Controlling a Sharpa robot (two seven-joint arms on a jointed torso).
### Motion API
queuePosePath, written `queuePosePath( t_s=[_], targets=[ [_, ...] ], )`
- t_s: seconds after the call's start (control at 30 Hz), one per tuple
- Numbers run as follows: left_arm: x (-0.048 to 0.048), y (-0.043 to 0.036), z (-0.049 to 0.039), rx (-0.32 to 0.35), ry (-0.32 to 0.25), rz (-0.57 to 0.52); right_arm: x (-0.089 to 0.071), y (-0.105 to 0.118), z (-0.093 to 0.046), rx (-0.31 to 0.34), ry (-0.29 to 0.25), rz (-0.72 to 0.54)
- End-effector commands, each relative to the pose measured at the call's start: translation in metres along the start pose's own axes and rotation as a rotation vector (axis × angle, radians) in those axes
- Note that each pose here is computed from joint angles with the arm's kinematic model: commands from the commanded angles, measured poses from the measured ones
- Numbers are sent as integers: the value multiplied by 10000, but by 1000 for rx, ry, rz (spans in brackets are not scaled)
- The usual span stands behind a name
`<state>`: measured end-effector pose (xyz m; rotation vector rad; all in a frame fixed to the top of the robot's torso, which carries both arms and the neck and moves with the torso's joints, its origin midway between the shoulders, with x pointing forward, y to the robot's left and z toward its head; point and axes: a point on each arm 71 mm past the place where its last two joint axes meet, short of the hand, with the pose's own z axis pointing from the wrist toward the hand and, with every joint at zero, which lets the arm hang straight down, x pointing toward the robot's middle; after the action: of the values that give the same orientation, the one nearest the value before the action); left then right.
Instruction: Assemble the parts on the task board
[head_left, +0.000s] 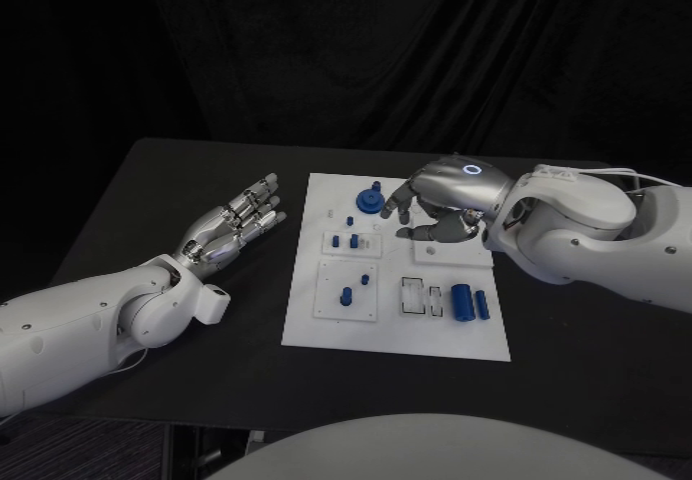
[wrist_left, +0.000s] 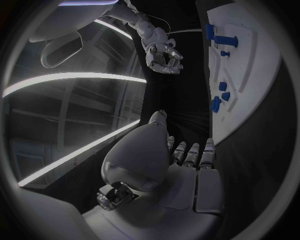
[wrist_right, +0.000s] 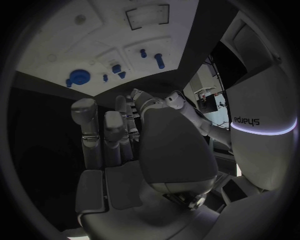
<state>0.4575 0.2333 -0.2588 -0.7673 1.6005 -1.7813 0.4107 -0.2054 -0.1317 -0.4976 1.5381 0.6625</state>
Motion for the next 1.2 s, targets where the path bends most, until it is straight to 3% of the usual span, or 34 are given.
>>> queuePosePath(
  t_s=[0.03,0.23,0.6,0.83,1.2],
  targets=[
    [16,-49,-1,71,0,-6,30,-180,-95,167,73,83],
    [10,-50,-7,71,-1,-6,184,-315,-304,314,149,50],
    [-12,-48,-20,68,-4,-4,409,-297,-629,489,177,-100],
    [-18,-43,-20,66,-4,-5,469,-226,-726,524,199,-124],
    [-27,-30,-27,60,-4,-5,581,-137,-809,528,231,-144]
  ],
)
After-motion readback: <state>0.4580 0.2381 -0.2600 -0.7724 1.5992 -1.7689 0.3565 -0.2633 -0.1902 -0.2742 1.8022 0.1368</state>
